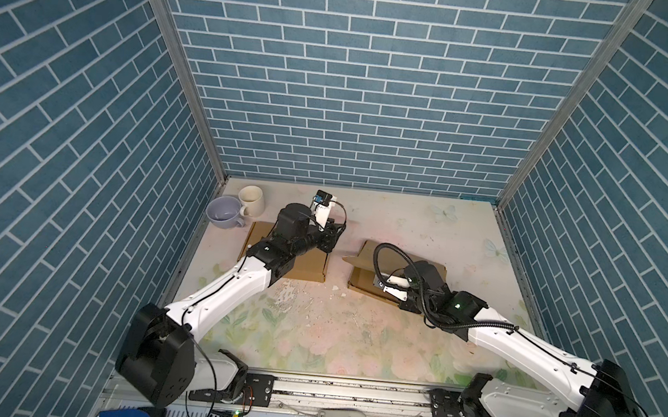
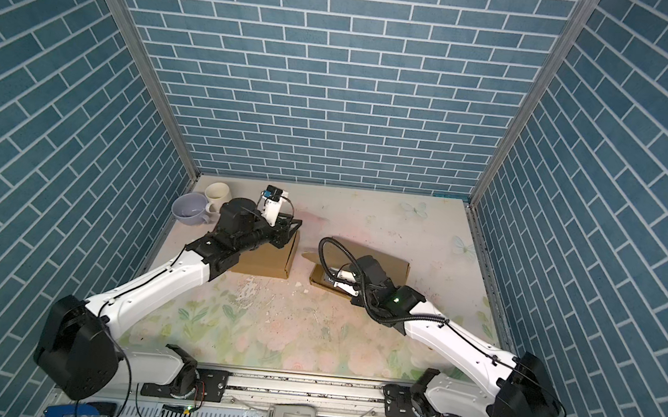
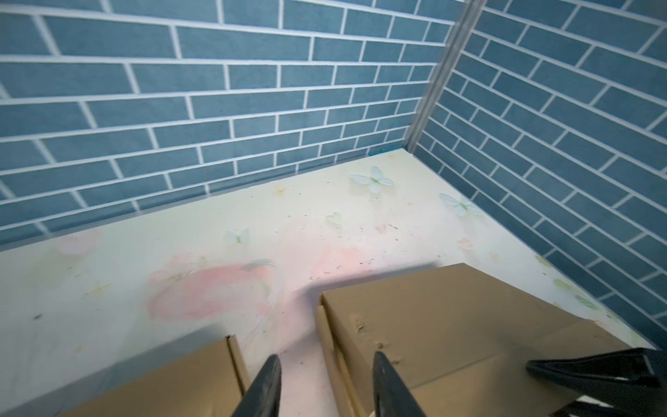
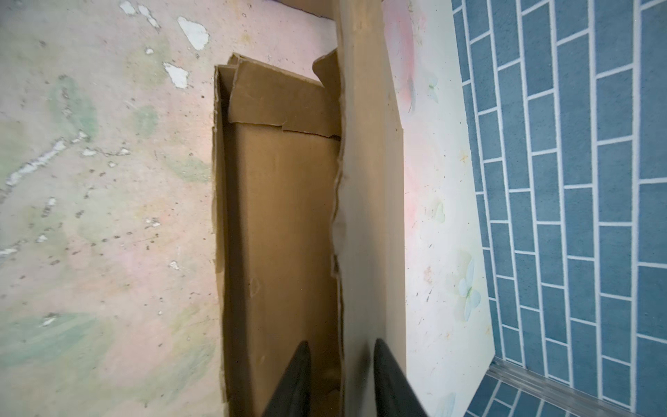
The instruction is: Fold the paper box
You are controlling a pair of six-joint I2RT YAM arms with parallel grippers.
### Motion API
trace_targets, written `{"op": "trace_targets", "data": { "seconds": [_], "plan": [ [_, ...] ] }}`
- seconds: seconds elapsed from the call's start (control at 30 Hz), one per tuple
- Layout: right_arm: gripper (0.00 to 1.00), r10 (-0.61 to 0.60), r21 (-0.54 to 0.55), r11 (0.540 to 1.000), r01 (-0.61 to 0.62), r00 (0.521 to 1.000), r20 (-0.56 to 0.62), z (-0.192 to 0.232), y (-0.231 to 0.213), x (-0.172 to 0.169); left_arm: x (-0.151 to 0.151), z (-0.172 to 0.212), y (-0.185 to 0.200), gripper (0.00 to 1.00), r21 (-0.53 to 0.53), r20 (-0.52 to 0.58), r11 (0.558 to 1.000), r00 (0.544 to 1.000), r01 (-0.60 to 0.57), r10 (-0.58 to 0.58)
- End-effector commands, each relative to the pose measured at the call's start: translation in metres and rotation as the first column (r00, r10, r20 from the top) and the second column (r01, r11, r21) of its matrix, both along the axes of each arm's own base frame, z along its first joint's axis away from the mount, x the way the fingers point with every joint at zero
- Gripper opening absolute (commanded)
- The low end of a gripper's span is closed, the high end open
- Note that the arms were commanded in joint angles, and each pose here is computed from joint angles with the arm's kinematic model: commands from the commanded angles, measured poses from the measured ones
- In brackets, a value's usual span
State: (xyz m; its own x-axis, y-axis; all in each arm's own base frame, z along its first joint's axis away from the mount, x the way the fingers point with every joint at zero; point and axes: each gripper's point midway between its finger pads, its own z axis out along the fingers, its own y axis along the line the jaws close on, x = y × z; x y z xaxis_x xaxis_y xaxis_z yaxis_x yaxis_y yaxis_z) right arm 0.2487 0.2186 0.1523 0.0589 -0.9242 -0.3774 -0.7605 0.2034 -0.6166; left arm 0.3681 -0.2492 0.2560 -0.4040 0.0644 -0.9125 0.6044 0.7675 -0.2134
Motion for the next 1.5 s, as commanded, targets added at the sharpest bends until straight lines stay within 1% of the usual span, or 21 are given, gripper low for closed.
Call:
{"op": "trace_targets", "data": {
  "seconds": [0.0, 0.13, 0.23, 0.43, 0.53, 0.6, 0.63, 0.7, 0.73, 0.8, 0.9, 0.93, 1.0, 1.07, 1.1, 1.13, 1.17, 1.2, 1.27, 1.37, 1.47],
  "plan": [
    [0.38, -0.017, 0.044, 0.999, 0.024, 0.991, -0.136, -0.014, -0.004, -0.024, -0.017, -0.028, -0.048, 0.42, 0.016, -0.117, 0.982, 0.976, 0.188, -0.185],
    [0.45, -0.054, 0.076, 0.994, 0.078, 0.959, -0.278, -0.034, -0.001, -0.039, -0.026, -0.049, -0.096, 0.40, -0.004, -0.190, 0.947, 0.929, 0.322, -0.317],
    [0.52, -0.070, 0.135, 0.983, 0.126, 0.930, -0.360, -0.042, 0.003, -0.047, -0.033, -0.084, -0.107, 0.35, -0.017, -0.284, 0.932, 0.892, 0.362, -0.352],
    [0.59, -0.075, 0.286, 0.917, 0.278, 0.824, -0.561, -0.065, 0.009, -0.050, -0.051, -0.155, -0.097, 0.33, 0.025, -0.439, 0.927, 0.837, 0.374, -0.326],
    [0.61, -0.116, 0.277, 0.900, 0.338, 0.796, -0.593, -0.067, 0.006, -0.041, -0.055, -0.184, -0.092, 0.33, 0.065, -0.503, 0.925, 0.813, 0.373, -0.293],
    [0.60, -0.135, 0.269, 0.884, 0.382, 0.759, -0.637, -0.067, 0.004, -0.037, -0.056, -0.195, -0.090, 0.33, 0.093, -0.528, 0.922, 0.804, 0.376, -0.274],
    [0.60, -0.147, 0.266, 0.874, 0.407, 0.742, -0.654, -0.066, 0.003, -0.034, -0.055, -0.198, -0.088, 0.33, 0.108, -0.536, 0.921, 0.802, 0.374, -0.263],
    [0.60, -0.171, 0.287, 0.842, 0.456, 0.732, -0.660, -0.057, 0.000, -0.027, -0.054, -0.194, -0.087, 0.34, 0.125, -0.536, 0.919, 0.805, 0.375, -0.256],
    [0.60, -0.191, 0.325, 0.799, 0.506, 0.726, -0.660, -0.048, -0.002, -0.020, -0.052, -0.188, -0.086, 0.34, 0.130, -0.519, 0.920, 0.815, 0.371, -0.255],
    [0.60, -0.262, 0.392, 0.668, 0.632, 0.694, -0.671, -0.026, -0.017, 0.000, -0.047, -0.175, -0.085, 0.37, 0.145, -0.483, 0.922, 0.839, 0.358, -0.249],
    [0.60, -0.392, 0.411, 0.482, 0.773, 0.611, -0.688, 0.002, -0.050, 0.021, -0.041, -0.158, -0.083, 0.42, 0.158, -0.440, 0.927, 0.864, 0.340, -0.243],
    [0.60, -0.423, 0.395, 0.422, 0.816, 0.563, -0.710, 0.004, -0.062, 0.024, -0.039, -0.151, -0.083, 0.44, 0.160, -0.426, 0.929, 0.872, 0.335, -0.241],
    [0.61, -0.472, 0.333, 0.335, 0.882, 0.463, -0.750, -0.002, -0.084, 0.027, -0.034, -0.139, -0.082, 0.47, 0.169, -0.397, 0.932, 0.888, 0.321, -0.233],
    [0.62, -0.517, 0.240, 0.247, 0.939, 0.337, -0.787, -0.017, -0.107, 0.027, -0.025, -0.127, -0.079, 0.50, 0.164, -0.378, 0.940, 0.900, 0.298, -0.219],
    [0.63, -0.511, 0.202, 0.196, 0.959, 0.276, -0.814, -0.024, -0.115, 0.027, -0.020, -0.124, -0.076, 0.51, 0.164, -0.377, 0.945, 0.903, 0.283, -0.205],
    [0.63, -0.484, 0.181, 0.152, 0.972, 0.232, -0.844, -0.027, -0.120, 0.028, -0.014, -0.120, -0.072, 0.53, 0.162, -0.379, 0.952, 0.907, 0.260, -0.183],
    [0.64, -0.452, 0.172, 0.112, 0.979, 0.204, -0.868, -0.028, -0.123, 0.029, -0.007, -0.117, -0.068, 0.55, 0.156, -0.386, 0.959, 0.908, 0.237, -0.161],
    [0.64, -0.432, 0.170, 0.081, 0.982, 0.188, -0.882, -0.030, -0.126, 0.030, 0.000, -0.117, -0.063, 0.57, 0.151, -0.396, 0.965, 0.908, 0.214, -0.140],
    [0.68, -0.404, 0.160, 0.048, 0.986, 0.166, -0.900, -0.036, -0.130, 0.031, 0.011, -0.124, -0.056, 0.60, 0.147, -0.433, 0.973, 0.896, 0.177, -0.098],
    [0.73, -0.406, 0.080, 0.060, 0.995, 0.098, -0.909, -0.058, -0.132, 0.026, 0.018, -0.138, -0.056, 0.64, 0.158, -0.478, 0.971, 0.875, 0.179, -0.083],
    [0.76, -0.446, -0.007, 0.041, 0.999, 0.012, -0.895, -0.086, -0.139, 0.019, 0.020, -0.154, -0.057, 0.69, 0.180, -0.526, 0.966, 0.848, 0.188, -0.067]
  ]
}}
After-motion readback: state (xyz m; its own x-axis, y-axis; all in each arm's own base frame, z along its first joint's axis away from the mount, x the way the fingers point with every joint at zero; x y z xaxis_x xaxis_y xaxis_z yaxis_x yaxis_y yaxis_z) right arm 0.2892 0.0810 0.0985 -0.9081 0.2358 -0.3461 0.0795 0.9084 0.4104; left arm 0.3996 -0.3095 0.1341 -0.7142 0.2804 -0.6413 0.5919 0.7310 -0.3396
